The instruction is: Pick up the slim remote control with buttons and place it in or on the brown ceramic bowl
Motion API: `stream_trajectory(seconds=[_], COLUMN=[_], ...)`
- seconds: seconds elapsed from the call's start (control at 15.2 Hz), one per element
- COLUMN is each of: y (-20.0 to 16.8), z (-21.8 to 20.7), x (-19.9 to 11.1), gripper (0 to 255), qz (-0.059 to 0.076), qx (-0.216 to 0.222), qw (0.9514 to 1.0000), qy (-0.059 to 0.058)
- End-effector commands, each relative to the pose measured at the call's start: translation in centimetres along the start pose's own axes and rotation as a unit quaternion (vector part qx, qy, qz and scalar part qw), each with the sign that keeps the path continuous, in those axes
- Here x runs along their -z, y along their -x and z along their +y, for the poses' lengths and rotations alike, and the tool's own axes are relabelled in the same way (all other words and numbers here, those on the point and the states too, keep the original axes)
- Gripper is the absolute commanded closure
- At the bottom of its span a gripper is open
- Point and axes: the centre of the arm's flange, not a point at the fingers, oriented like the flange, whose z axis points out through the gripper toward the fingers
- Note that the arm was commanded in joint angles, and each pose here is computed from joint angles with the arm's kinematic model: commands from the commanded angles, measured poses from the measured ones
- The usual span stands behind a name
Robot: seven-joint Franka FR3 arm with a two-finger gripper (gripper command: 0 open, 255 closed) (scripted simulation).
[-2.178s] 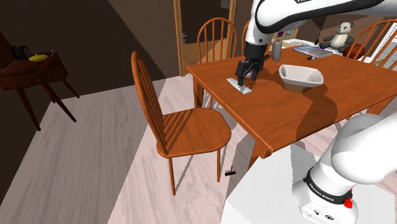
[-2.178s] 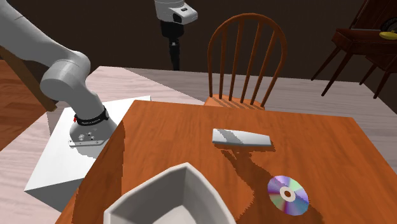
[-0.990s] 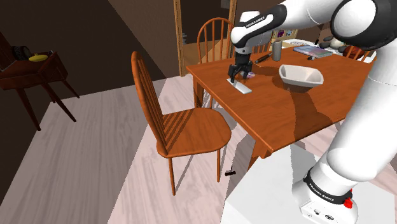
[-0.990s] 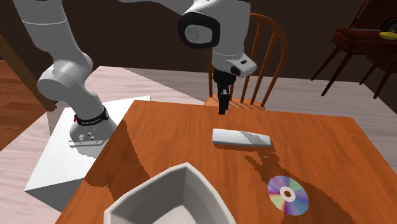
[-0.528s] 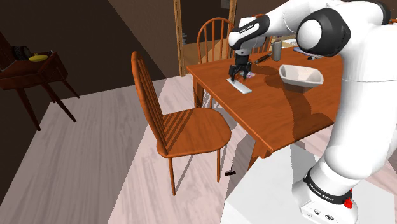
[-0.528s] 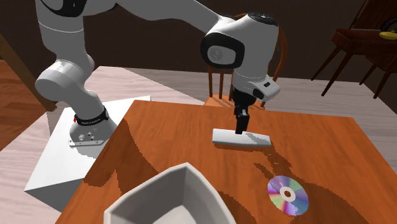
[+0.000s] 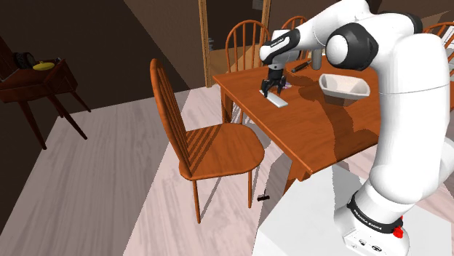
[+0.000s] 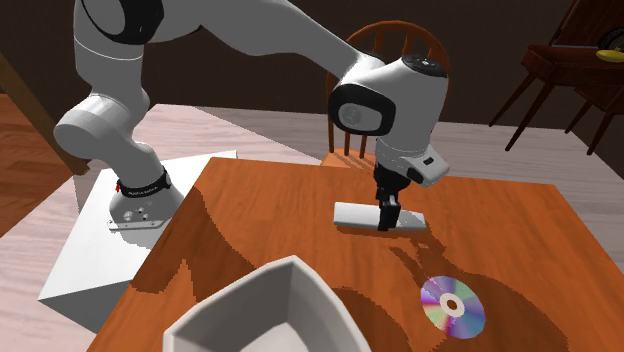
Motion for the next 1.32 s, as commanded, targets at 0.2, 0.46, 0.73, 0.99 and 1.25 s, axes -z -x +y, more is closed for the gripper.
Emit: stream_trajectory(seconds=[0.2,0.46,0.73,0.99,1.25], y=[-0.07,-0.07,-0.07,-0.07,-0.06], z=[0.08,0.08,0.09,0.09,0.09], x=[-1.35,-1.35,-1.34,-1.34,-0.82], gripper=[0,0,255,255,255], qz=[0.0,0.0,0.0,0.0,0.0], qx=[0.0,0.0,0.0,0.0,0.0], qw=[1.0,1.0,1.0,1.0,1.0], qy=[0.0,0.0,0.0,0.0,0.0])
